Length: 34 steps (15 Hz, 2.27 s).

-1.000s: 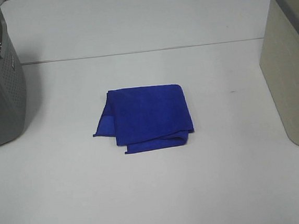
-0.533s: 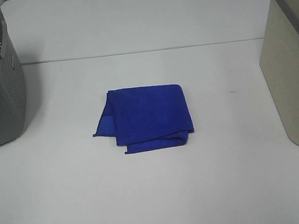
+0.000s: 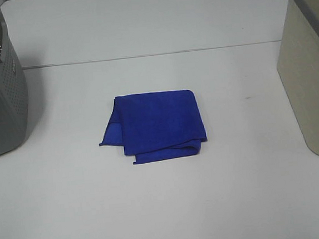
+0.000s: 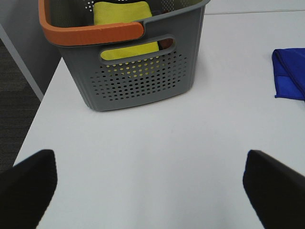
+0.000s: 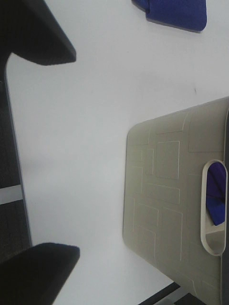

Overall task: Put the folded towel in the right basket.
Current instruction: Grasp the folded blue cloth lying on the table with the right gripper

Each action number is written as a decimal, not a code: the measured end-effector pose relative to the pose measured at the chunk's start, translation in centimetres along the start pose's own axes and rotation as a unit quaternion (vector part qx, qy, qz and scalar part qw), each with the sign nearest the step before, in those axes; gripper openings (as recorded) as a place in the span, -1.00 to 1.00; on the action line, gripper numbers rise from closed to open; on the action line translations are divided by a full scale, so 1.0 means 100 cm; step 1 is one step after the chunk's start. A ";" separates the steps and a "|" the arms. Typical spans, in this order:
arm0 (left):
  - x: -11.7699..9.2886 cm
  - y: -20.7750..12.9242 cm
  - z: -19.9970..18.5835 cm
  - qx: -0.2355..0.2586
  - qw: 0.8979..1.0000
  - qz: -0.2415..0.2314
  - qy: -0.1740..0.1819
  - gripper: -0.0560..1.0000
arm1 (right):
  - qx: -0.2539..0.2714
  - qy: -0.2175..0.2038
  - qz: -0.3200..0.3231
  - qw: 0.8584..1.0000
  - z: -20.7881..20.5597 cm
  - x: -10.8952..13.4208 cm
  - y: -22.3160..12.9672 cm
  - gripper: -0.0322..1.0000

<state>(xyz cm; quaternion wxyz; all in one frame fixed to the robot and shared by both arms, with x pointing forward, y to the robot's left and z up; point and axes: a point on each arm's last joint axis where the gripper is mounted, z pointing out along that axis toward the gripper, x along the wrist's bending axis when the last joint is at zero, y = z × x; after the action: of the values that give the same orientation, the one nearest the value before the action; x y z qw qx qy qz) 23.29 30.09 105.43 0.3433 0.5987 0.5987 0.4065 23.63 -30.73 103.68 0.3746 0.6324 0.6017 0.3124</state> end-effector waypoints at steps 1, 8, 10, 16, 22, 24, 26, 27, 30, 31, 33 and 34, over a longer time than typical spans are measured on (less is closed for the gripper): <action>0.000 0.000 0.000 0.000 1.000 0.000 0.000 0.98 | 0.000 0.000 0.000 1.000 0.000 0.000 0.000 0.96; 0.000 0.000 0.000 0.000 1.000 0.000 0.000 0.98 | 0.000 0.000 0.000 1.000 0.000 0.000 0.000 0.96; 0.000 0.000 0.000 0.000 1.000 0.000 0.000 0.98 | -0.009 0.001 0.001 1.000 -0.003 0.000 0.003 0.96; 0.000 0.000 0.000 0.000 1.000 0.000 0.000 0.98 | -0.135 0.006 0.004 0.991 -0.026 -0.001 0.049 0.96; 0.000 0.000 0.000 0.000 1.000 0.000 0.000 0.98 | -0.226 0.083 0.064 0.969 0.000 0.012 0.141 0.96; 0.000 0.000 0.000 0.000 1.000 0.000 0.000 0.98 | -0.210 0.108 0.054 0.970 0.022 0.019 0.170 0.96; 0.000 0.000 0.000 0.000 1.000 0.000 0.000 0.98 | -0.185 0.131 0.022 0.974 0.049 0.027 0.197 0.96; 0.000 0.000 0.000 0.000 1.000 0.000 0.000 0.98 | -0.176 0.146 0.011 0.973 0.062 0.031 0.211 0.96; 0.000 0.000 0.000 0.000 1.000 0.000 0.000 0.98 | -0.146 0.196 0.000 0.970 0.096 0.043 0.239 0.96; 0.000 0.000 0.000 0.000 1.000 0.000 0.000 0.98 | -0.129 0.220 -0.009 0.967 0.110 0.049 0.248 0.96; 0.000 0.000 0.000 0.000 1.000 0.000 0.000 0.98 | -0.086 0.281 -0.018 0.956 0.139 0.062 0.257 0.96; 0.000 0.000 0.000 0.000 1.000 0.000 0.000 0.98 | -0.055 0.307 -0.017 0.950 0.158 0.068 0.255 0.96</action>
<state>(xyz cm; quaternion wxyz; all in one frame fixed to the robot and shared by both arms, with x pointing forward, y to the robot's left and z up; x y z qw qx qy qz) 23.29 30.09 105.43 0.3433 0.5987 0.5987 0.4065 50.96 -25.39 116.70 0.2110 0.4742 0.6804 0.5173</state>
